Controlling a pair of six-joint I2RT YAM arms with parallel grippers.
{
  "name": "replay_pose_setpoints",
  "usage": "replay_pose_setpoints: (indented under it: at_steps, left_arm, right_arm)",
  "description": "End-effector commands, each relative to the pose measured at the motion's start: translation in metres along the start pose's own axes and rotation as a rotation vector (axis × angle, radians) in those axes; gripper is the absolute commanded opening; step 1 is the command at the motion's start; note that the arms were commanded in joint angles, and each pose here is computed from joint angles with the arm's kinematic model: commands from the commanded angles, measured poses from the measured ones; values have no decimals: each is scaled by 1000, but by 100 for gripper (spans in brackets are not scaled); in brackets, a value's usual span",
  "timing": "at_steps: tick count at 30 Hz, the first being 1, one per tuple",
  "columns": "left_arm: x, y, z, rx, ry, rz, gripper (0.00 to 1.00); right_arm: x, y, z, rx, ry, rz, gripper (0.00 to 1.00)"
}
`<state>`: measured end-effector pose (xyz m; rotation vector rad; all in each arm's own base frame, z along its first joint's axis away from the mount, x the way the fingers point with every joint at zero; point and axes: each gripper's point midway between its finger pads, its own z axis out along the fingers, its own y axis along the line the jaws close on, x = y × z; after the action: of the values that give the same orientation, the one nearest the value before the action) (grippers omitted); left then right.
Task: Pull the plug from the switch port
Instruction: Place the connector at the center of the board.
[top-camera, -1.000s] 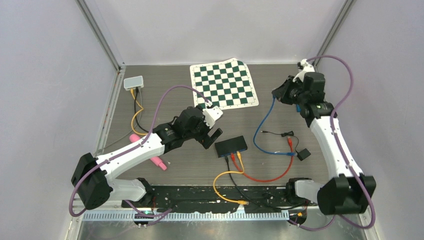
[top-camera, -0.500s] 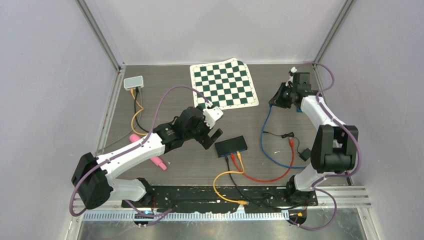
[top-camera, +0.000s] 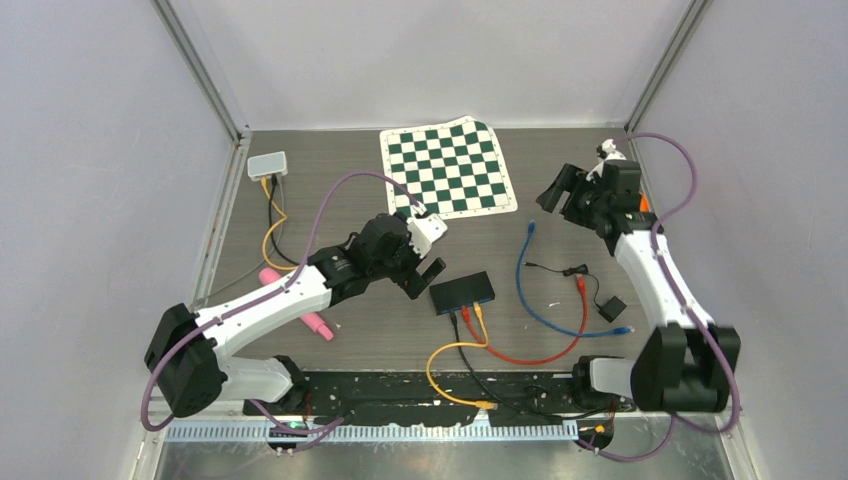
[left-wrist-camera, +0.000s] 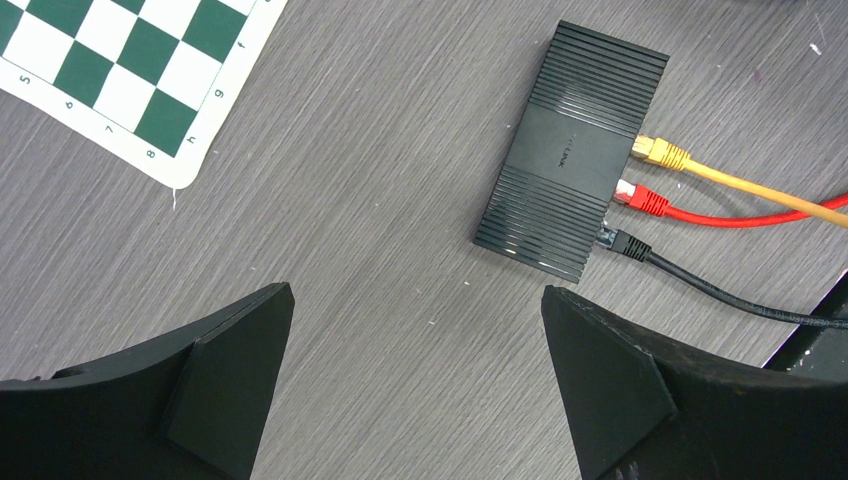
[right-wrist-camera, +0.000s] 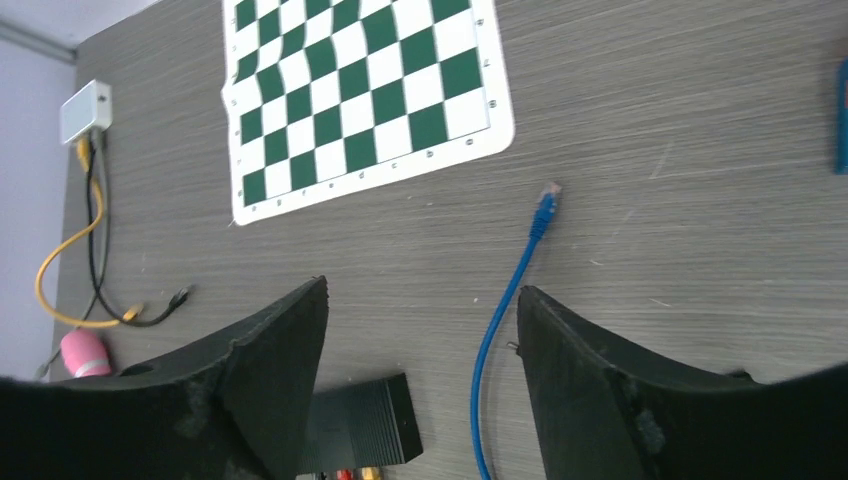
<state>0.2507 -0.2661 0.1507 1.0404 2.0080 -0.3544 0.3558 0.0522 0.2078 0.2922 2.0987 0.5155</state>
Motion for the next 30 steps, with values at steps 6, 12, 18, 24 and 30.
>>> replay_pose_setpoints:
  at_steps: [6, 12, 18, 24, 30]
  left_arm:
    - [-10, 0, 5, 12, -20, 8, 100]
    - [-13, 2, 5, 1, -31, 4, 100]
    - [-10, -1, 6, 15, -15, -1, 100]
    - [-7, -2, 3, 17, -16, -4, 100]
    - [-4, 1, 3, 2, -9, -4, 99]
  right_arm:
    - [137, -8, -5, -116, 343, 100, 68]
    - [177, -12, -8, -95, 418, 72, 64]
    - [201, -16, 2, -22, 485, -13, 52]
    - [199, -28, 13, 93, 499, -132, 44]
    - [187, -24, 25, 102, 485, -171, 25]
